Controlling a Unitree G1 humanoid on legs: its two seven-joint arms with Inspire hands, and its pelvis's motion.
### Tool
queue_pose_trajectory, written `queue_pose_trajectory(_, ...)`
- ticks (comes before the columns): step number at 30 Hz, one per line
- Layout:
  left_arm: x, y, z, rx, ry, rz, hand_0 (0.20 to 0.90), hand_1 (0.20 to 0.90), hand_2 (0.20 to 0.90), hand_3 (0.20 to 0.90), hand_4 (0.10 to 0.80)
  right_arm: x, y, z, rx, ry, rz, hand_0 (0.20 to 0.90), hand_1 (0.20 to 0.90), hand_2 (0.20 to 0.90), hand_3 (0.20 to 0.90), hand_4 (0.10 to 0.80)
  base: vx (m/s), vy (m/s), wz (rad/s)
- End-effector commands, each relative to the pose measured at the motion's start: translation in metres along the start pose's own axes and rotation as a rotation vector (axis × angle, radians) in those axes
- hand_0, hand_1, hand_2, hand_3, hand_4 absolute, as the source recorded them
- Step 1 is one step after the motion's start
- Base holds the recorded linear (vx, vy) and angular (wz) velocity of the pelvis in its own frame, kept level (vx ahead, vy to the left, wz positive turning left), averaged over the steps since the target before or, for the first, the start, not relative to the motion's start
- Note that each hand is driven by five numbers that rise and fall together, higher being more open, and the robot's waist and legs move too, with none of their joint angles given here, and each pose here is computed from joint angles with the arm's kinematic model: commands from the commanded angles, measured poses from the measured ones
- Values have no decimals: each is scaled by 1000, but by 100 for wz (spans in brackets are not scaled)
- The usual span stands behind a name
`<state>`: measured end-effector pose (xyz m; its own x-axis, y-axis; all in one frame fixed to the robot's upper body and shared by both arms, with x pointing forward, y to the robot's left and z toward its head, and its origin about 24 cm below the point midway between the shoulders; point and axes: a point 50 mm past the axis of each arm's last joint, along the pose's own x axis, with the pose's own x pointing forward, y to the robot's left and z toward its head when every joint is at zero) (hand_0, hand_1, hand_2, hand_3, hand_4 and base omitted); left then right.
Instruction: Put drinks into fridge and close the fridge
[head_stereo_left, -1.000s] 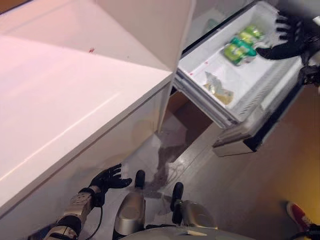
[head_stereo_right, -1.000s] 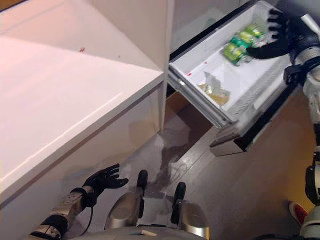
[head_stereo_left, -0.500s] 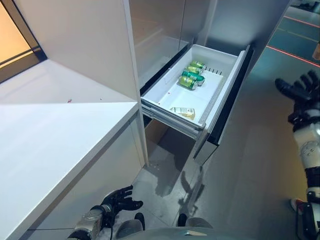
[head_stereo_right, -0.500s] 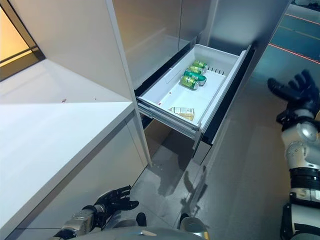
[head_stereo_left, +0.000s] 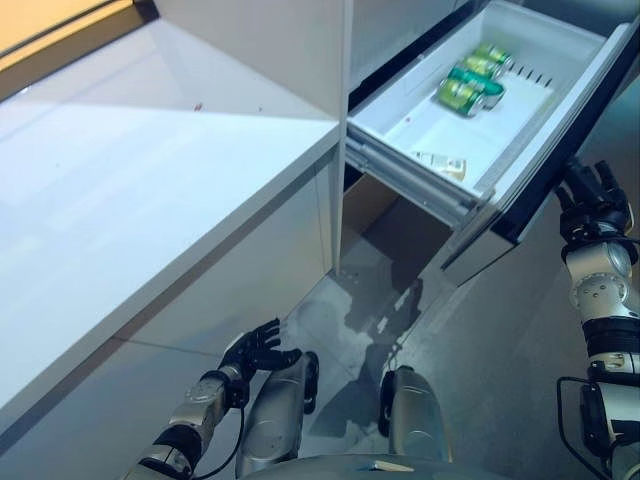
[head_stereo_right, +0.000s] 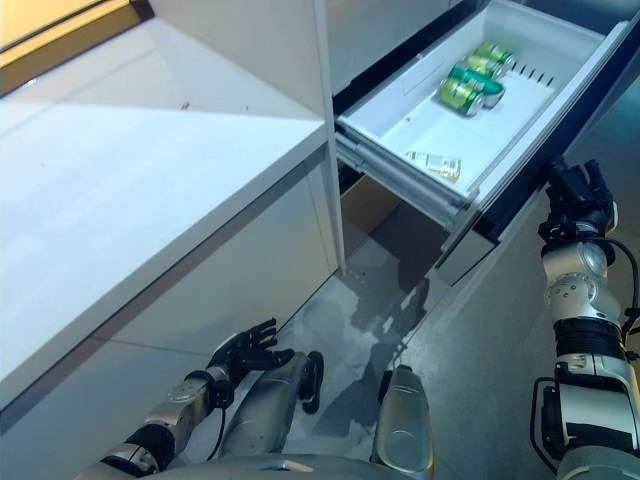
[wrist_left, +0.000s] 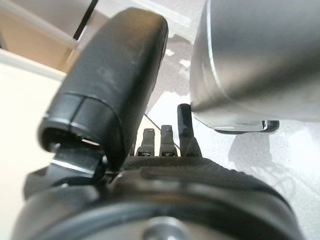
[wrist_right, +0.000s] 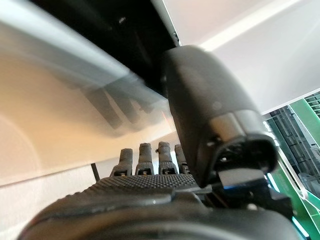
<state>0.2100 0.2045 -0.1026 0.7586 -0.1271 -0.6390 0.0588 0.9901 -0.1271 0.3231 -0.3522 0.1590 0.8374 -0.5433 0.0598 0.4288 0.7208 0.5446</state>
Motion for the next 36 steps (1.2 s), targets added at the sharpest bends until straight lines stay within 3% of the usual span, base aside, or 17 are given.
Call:
queue_pose_trajectory(1,-26,21,-50,-32,157,98,900,900,900,900,800,4,76,41,-40,-154,373,900,900,900,900,800,-3,30,0)
queue_pose_trajectory(13,-22,14,-31,-79,46,46,900,900,900,900,800,-11,152,60,-206,-247,698,900,900,900,900,800,-33,14,2)
queue_pose_trajectory(18,-21,12,-29,-63,49,26,900,900,900,900,800,-11,175,65,-250,-261,729,900,900,900,900,800,11,17,14)
queue_pose_trajectory(29,-27,25,-38,-32,103,62,900,900,900,900,800,-2,185,72,-376,-274,683,900,900,900,900,800,52,11,21)
queue_pose_trajectory(36,-31,35,-43,-4,139,84,900,900,900,900,800,4,169,65,-309,-240,606,900,900,900,900,800,57,-18,16)
